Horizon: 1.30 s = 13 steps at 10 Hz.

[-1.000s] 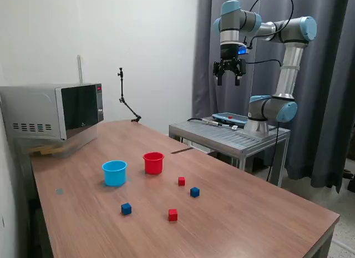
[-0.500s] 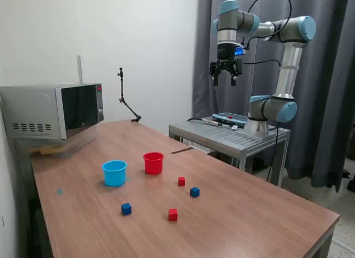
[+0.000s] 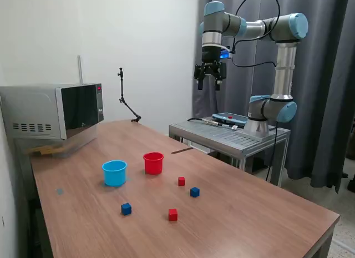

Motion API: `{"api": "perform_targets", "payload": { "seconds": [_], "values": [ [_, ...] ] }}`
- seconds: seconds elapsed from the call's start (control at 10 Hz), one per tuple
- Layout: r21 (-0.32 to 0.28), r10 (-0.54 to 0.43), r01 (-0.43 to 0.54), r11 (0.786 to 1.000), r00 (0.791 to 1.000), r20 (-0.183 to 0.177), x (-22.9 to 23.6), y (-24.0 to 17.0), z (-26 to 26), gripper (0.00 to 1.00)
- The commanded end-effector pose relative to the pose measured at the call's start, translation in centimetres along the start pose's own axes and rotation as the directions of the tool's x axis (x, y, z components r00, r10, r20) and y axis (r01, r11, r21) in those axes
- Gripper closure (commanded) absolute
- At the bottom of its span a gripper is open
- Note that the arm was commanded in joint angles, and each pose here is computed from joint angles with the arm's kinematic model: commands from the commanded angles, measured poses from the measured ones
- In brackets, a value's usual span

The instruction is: Place red objects in the red bin, and blue objects in the blue bin.

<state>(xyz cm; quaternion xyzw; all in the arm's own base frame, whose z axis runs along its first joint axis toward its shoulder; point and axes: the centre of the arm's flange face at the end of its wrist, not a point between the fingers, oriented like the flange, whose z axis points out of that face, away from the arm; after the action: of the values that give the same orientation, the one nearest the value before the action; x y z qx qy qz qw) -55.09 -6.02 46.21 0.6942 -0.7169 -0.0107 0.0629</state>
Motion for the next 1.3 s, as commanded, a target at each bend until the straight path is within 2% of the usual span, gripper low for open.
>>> {"api": "perform_targets", "payload": {
  "seconds": [0.0, 0.1, 0.2, 0.3, 0.6, 0.8, 1.1, 1.2],
  "values": [
    [-0.038, -0.013, 0.013, 0.999, 1.000, 0.002, 0.4, 4.6, 2.4, 0.00],
    [-0.058, -0.039, 0.039, 0.998, 0.999, 0.000, 2.1, 6.1, 4.4, 0.00],
    [-0.046, -0.042, 0.041, 0.998, 0.999, -0.005, 3.7, 7.2, 7.0, 0.00],
    [-0.035, 0.003, -0.004, 0.999, 1.000, -0.006, 3.6, 8.5, 8.8, 0.00],
    [-0.040, 0.016, -0.016, 0.999, 1.000, -0.007, 3.4, 11.6, 12.6, 0.00],
    [-0.026, 0.090, -0.090, 0.996, 0.996, -0.009, 3.2, 14.0, 15.8, 0.00],
    [0.012, 0.127, -0.127, 0.992, 0.992, -0.003, 2.7, 14.6, 20.0, 0.00],
    [-0.001, 0.162, -0.162, 0.987, 0.987, -0.003, 2.8, 14.8, 20.6, 0.00]
  ]
}}
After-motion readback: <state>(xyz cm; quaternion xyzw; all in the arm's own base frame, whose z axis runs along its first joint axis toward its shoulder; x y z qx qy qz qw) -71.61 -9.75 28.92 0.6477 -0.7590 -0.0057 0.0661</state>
